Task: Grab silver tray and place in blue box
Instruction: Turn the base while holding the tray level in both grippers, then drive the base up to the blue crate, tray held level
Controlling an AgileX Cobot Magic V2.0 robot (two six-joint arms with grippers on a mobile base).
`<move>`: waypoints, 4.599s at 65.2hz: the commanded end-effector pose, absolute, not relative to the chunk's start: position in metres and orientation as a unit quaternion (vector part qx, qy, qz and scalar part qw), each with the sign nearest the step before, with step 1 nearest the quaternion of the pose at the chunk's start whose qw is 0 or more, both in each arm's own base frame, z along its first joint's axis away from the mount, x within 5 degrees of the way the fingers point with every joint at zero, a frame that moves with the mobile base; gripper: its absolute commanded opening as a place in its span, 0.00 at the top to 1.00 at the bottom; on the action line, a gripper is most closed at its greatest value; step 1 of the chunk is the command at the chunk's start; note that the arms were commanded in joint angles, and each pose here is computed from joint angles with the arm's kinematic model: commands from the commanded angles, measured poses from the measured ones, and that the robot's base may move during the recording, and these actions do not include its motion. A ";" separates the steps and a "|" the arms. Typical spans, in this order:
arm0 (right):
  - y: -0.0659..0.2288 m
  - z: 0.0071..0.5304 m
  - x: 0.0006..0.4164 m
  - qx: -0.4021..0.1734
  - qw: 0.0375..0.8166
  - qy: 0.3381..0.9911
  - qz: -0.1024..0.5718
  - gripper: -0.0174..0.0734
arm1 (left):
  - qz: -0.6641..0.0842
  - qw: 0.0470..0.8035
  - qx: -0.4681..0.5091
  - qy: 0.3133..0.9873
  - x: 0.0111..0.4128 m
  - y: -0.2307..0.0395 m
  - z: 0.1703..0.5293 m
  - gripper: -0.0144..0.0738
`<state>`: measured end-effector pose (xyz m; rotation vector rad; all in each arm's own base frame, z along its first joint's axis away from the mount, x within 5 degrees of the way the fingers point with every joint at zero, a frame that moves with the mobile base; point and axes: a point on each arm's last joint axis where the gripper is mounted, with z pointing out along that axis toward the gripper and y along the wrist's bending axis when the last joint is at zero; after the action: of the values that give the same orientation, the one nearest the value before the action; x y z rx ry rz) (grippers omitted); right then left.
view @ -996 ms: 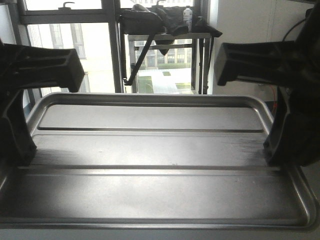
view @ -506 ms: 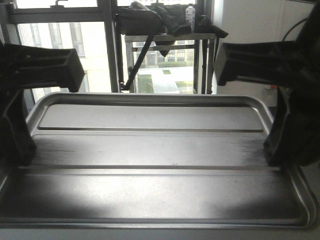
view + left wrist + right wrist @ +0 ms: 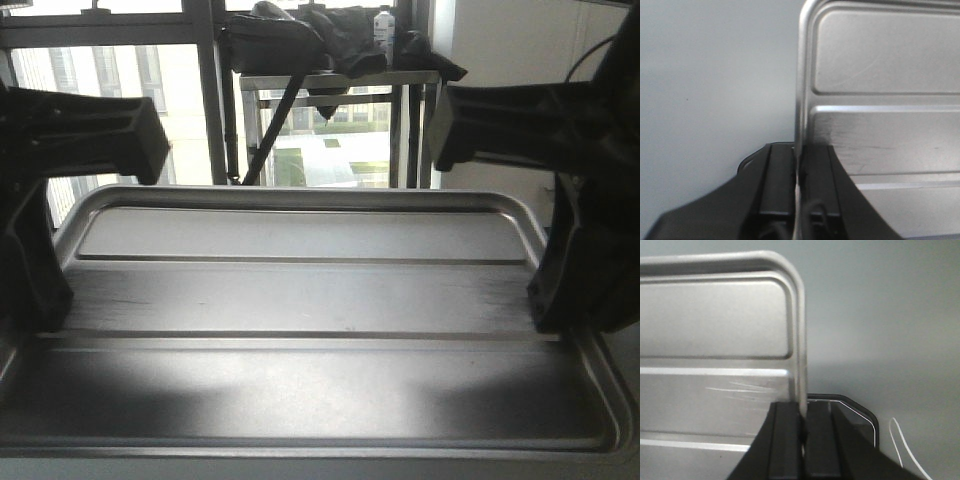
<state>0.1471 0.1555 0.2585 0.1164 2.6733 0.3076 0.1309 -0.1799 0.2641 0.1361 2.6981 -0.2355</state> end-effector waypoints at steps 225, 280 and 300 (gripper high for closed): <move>0.158 0.275 0.150 0.037 0.256 0.955 0.143 0.75 | -0.119 0.239 0.050 0.962 0.132 -0.183 0.279 0.84; 0.158 0.275 0.150 0.037 0.256 0.955 0.143 0.75 | -0.119 0.239 0.050 0.962 0.132 -0.183 0.279 0.84; 0.158 0.275 0.150 0.037 0.256 0.955 0.143 0.75 | -0.119 0.239 0.050 0.962 0.132 -0.183 0.279 0.84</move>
<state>0.1470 0.1552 0.2583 0.1269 2.6754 0.3055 0.1311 -0.1801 0.2642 0.1381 2.6946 -0.2382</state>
